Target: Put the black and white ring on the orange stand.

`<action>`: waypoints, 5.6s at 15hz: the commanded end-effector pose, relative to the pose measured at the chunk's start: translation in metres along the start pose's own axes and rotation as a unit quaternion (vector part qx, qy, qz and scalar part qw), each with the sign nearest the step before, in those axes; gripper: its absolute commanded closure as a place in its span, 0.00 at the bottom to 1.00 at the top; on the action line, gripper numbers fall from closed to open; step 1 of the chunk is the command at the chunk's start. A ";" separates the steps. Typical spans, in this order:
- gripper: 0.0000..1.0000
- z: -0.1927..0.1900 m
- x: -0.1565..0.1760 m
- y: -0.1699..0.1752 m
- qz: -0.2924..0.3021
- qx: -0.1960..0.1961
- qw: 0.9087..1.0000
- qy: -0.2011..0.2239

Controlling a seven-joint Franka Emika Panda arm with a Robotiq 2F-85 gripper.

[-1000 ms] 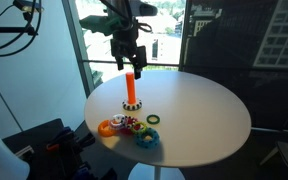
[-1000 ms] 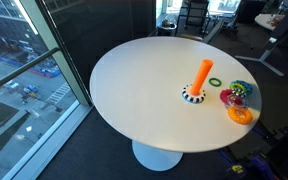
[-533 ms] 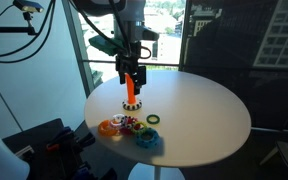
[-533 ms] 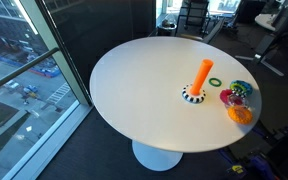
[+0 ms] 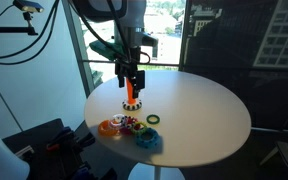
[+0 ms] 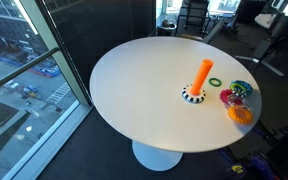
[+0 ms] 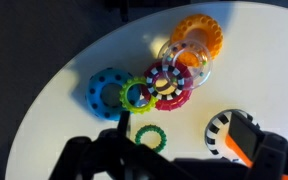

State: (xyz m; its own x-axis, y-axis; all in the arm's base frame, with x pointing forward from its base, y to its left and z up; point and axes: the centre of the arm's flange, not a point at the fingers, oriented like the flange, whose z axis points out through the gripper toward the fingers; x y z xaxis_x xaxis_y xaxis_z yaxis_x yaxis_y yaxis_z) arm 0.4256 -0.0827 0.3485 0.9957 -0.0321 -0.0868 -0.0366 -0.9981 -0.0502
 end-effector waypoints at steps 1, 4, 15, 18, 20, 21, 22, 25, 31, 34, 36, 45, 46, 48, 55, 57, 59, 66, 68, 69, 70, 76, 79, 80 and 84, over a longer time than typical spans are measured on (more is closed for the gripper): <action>0.00 0.017 0.001 0.007 0.004 0.001 1.000 0.000; 0.00 0.033 0.002 0.008 0.009 -0.003 1.000 0.008; 0.00 0.085 0.004 -0.002 0.008 0.006 1.000 -0.010; 0.00 0.094 0.004 0.000 0.009 0.015 1.000 -0.017; 0.00 0.099 0.004 0.000 0.011 0.019 1.000 -0.021; 0.00 0.102 0.004 0.001 0.012 0.019 1.000 -0.022; 0.00 0.104 0.005 0.001 0.012 0.018 0.999 -0.023; 0.00 0.110 0.007 0.004 0.013 0.017 0.999 -0.024; 0.00 0.123 0.009 0.010 0.021 0.026 0.999 -0.024; 0.00 0.127 0.012 0.012 0.024 0.039 0.999 -0.021; 0.00 0.129 0.014 0.014 0.026 0.045 0.998 -0.020; 0.00 0.133 0.023 0.012 0.028 0.054 0.998 -0.015; 0.00 0.133 0.024 0.012 0.028 0.054 0.998 -0.015; 0.00 0.133 0.027 0.010 0.027 0.054 0.998 -0.015; 0.00 0.141 0.033 0.011 0.027 0.052 0.998 -0.020; 0.00 0.142 0.034 0.010 0.027 0.052 0.998 -0.021; 0.11 0.143 0.034 0.009 0.026 0.052 0.998 -0.022; 0.59 0.127 0.037 0.005 0.025 0.053 0.998 -0.014; 0.59 0.119 0.037 0.006 0.026 0.053 0.998 -0.008; 0.59 0.114 0.036 0.006 0.027 0.051 0.998 -0.006; 0.59 0.107 0.035 0.006 0.026 0.051 0.998 -0.001; 0.59 0.064 0.038 0.002 0.024 0.036 0.999 0.030; 0.59 0.038 0.039 -0.003 0.016 0.018 0.999 0.041; 0.59 0.030 0.039 -0.005 0.015 0.012 0.999 0.043; 0.59 -0.010 0.039 -0.021 0.003 -0.005 0.999 0.051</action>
State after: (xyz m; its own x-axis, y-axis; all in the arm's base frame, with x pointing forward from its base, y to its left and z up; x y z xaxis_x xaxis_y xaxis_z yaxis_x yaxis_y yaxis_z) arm 0.4633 -0.0763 0.3193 0.9989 -0.0468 0.0074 -0.0462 -0.9969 -0.0642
